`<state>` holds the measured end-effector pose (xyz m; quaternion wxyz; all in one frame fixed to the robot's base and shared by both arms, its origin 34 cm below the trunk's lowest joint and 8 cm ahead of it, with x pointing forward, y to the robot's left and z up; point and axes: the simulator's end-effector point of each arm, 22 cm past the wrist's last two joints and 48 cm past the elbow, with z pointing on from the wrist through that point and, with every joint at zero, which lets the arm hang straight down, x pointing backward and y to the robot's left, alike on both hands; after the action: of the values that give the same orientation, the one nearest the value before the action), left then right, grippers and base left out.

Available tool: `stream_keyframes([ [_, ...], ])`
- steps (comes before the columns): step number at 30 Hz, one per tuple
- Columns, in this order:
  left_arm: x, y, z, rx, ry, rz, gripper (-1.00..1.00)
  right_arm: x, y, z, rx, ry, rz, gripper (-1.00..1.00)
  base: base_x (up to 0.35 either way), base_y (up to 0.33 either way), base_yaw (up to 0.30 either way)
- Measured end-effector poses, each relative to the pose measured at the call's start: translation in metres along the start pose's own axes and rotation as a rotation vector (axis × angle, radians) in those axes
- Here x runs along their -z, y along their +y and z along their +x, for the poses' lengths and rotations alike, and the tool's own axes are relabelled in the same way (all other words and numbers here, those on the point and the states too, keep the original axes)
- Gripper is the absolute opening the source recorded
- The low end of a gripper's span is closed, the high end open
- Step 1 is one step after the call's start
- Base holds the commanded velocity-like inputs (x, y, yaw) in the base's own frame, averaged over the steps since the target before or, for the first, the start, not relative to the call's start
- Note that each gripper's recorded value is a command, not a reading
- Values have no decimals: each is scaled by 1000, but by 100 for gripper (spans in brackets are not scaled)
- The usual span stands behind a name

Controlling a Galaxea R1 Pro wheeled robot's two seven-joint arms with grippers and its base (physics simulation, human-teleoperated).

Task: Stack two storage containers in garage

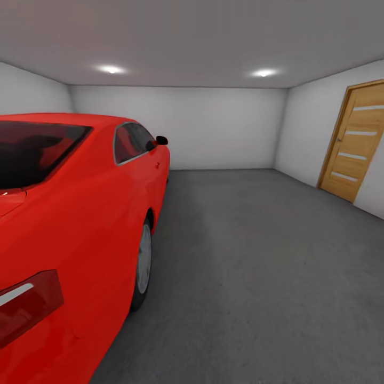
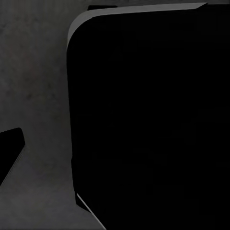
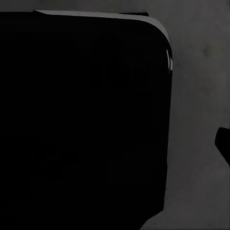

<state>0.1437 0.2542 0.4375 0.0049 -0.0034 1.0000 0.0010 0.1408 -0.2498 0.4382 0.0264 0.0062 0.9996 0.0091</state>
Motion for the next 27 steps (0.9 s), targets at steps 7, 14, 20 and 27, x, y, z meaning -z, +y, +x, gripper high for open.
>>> stream_keyframes([
  [7,0,0,0,0,1,0,100,0,0,0,4,0,0,100,0,0,-293],
  [14,0,0,0,0,0,0,100,0,0,0,1,0,0,100,0,0,-293],
  [20,0,0,0,0,0,0,100,0,0,0,3,-1,0,100,0,0,-293],
  [27,0,0,0,0,0,0,100,0,0,0,4,-1,0,100,0,0,-293],
])
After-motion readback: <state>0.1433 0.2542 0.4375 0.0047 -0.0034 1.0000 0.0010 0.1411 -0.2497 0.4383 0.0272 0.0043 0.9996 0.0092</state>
